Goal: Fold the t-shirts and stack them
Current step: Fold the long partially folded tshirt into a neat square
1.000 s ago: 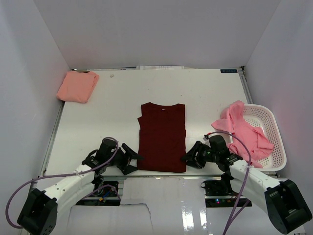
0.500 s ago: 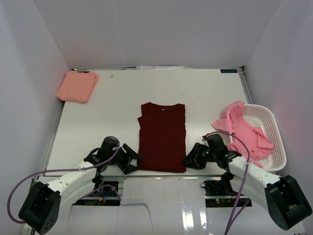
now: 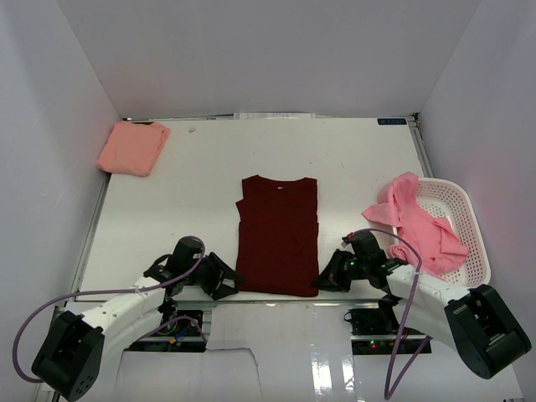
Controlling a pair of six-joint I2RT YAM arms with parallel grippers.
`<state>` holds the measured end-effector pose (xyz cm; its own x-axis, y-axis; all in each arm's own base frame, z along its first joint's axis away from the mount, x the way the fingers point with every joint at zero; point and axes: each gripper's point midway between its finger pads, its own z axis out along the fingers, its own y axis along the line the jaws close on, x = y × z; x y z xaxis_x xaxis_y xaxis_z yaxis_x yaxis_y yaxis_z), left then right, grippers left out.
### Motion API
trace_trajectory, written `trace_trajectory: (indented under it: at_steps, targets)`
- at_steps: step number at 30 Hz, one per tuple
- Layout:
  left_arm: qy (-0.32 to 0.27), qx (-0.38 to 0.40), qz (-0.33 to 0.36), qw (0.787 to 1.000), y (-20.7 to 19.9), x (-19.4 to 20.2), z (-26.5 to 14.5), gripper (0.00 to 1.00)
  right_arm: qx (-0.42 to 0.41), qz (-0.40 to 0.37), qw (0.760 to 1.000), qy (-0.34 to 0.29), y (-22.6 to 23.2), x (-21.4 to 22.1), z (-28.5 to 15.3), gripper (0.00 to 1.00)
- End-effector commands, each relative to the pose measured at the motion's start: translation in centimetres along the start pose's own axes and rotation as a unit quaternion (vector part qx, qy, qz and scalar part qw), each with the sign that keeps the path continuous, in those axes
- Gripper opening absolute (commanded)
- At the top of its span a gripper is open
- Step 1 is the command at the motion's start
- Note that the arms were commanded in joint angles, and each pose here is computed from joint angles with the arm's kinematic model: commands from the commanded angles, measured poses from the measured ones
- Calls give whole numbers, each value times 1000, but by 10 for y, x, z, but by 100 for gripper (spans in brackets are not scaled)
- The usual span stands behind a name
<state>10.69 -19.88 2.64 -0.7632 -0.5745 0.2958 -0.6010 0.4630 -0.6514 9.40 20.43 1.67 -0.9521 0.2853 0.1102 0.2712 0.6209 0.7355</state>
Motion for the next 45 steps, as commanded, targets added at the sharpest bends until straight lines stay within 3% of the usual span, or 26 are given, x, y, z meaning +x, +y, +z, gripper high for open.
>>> trace_trajectory:
  at_steps: [1, 12, 14, 28, 34, 40, 45]
  targets:
    - [-16, -66, -22, 997, 34, -6, 4, 57, 8, -6, 1000, 1, -4, 1, 2, 9]
    - [-10, -77, -27, 997, 39, -6, 8, 51, 6, -13, 1000, 0, -1, 0, 1, 8]
    - [-20, -77, -29, 996, 38, -9, 8, 47, 5, -15, 1000, 0, 0, 0, 1, 8]
    - [-106, -77, -48, 990, 33, -35, 3, 47, 1, -26, 1000, -6, 5, -4, 0, 9]
    - [-117, -84, -46, 988, 33, -41, 6, 44, 4, -27, 1000, -4, 4, -3, 0, 10]
    - [-125, -82, -47, 988, 38, -45, 9, 18, 4, -27, 1000, -4, 3, -3, 0, 10]
    - [-124, -85, -45, 988, 39, -45, 10, 4, 3, -30, 1000, -4, 5, -3, 0, 10]
